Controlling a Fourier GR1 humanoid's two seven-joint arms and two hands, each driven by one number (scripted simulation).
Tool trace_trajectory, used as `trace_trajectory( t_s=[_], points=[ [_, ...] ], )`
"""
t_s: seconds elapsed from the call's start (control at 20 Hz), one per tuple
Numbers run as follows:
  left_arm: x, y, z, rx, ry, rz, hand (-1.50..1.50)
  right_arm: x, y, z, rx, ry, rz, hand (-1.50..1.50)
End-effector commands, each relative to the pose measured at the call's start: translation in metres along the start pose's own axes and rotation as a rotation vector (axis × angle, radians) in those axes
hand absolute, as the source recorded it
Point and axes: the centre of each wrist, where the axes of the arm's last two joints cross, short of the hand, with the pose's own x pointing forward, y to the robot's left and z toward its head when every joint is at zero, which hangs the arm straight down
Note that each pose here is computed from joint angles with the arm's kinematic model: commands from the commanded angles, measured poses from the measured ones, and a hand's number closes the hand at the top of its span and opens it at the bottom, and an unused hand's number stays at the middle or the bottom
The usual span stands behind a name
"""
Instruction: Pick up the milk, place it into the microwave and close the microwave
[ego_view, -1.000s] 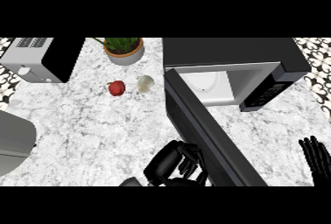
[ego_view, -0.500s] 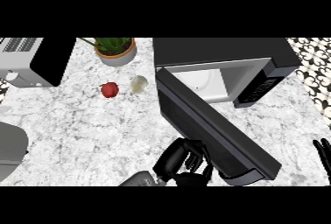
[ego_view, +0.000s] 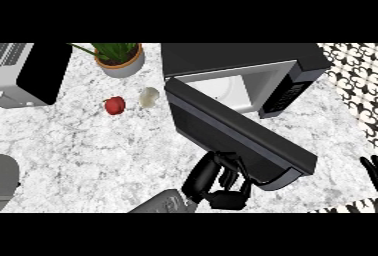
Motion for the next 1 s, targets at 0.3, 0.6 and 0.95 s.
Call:
trace_trajectory(
  t_s=[0.3,0.6,0.95],
  points=[
    [0.024,0.012,-0.034,0.266,-0.044,0.032,1.5,0.03,-0.016,-0.023,0.107,-0.041,0.045,-1.5],
    [0.029,0.021,-0.052,0.355,-0.007,0.012,-1.5,0.047,-0.03,-0.037,0.124,-0.094,0.078,-1.5],
    [0.042,0.037,-0.074,0.466,0.024,0.059,-1.5,0.097,-0.057,-0.073,0.128,-0.193,0.46,1.5]
  ],
)
